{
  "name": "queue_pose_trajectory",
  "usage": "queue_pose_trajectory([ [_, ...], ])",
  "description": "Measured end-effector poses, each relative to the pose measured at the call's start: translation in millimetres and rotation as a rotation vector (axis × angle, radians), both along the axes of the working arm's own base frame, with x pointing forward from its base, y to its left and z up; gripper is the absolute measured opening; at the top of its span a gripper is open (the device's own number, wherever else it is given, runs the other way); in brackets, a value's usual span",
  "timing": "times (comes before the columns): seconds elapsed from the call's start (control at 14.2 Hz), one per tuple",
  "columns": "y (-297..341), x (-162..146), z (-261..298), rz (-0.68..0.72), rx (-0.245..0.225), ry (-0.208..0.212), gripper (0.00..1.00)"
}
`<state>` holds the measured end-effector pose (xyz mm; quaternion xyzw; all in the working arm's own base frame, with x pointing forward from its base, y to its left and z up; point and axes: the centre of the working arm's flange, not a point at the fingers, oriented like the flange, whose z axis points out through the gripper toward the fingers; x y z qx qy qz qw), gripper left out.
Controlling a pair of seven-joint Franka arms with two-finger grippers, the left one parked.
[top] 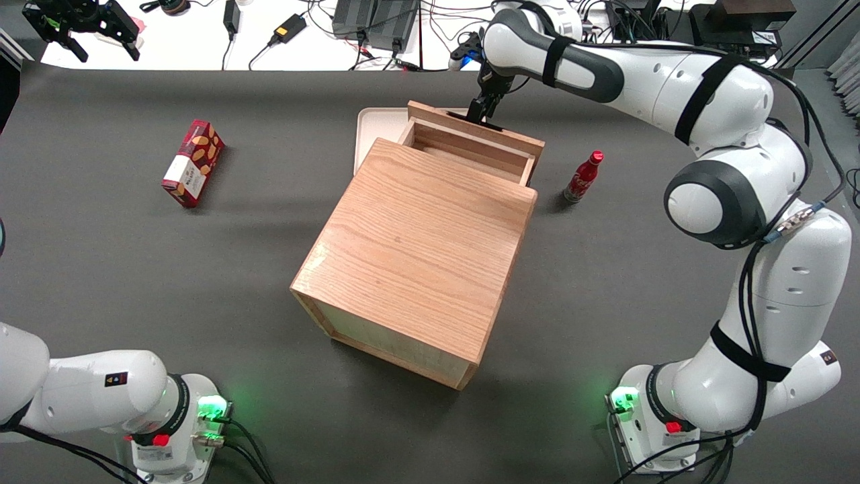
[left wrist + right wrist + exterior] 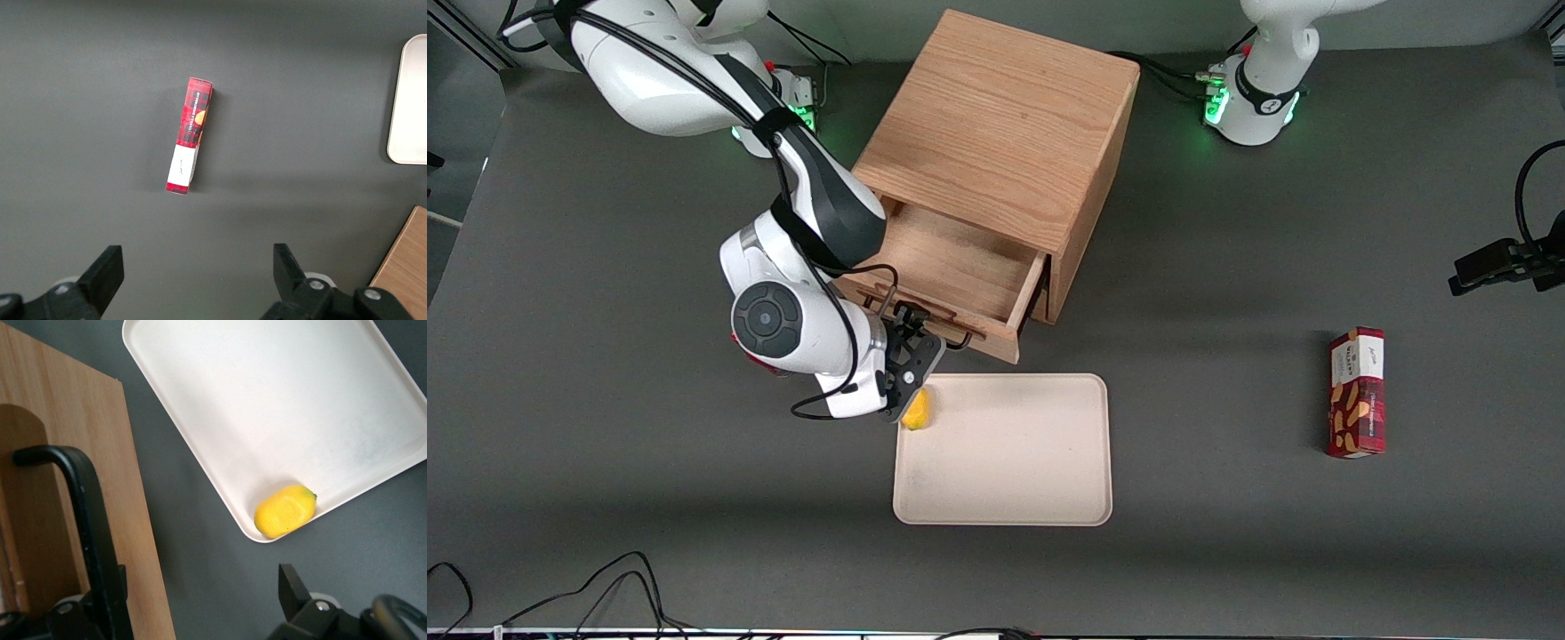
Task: Open upper drawer
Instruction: 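Pull the upper drawer outward by its handle with the right gripper, then keep pulling the drawer further open with the right gripper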
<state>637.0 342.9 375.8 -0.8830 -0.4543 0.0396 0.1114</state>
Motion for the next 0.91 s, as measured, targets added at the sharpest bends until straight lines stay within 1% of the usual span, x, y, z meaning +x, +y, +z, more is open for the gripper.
queue_pose_trajectory([
  [0.91, -22, 26, 0, -0.018, -0.005, -0.024, 1.00],
])
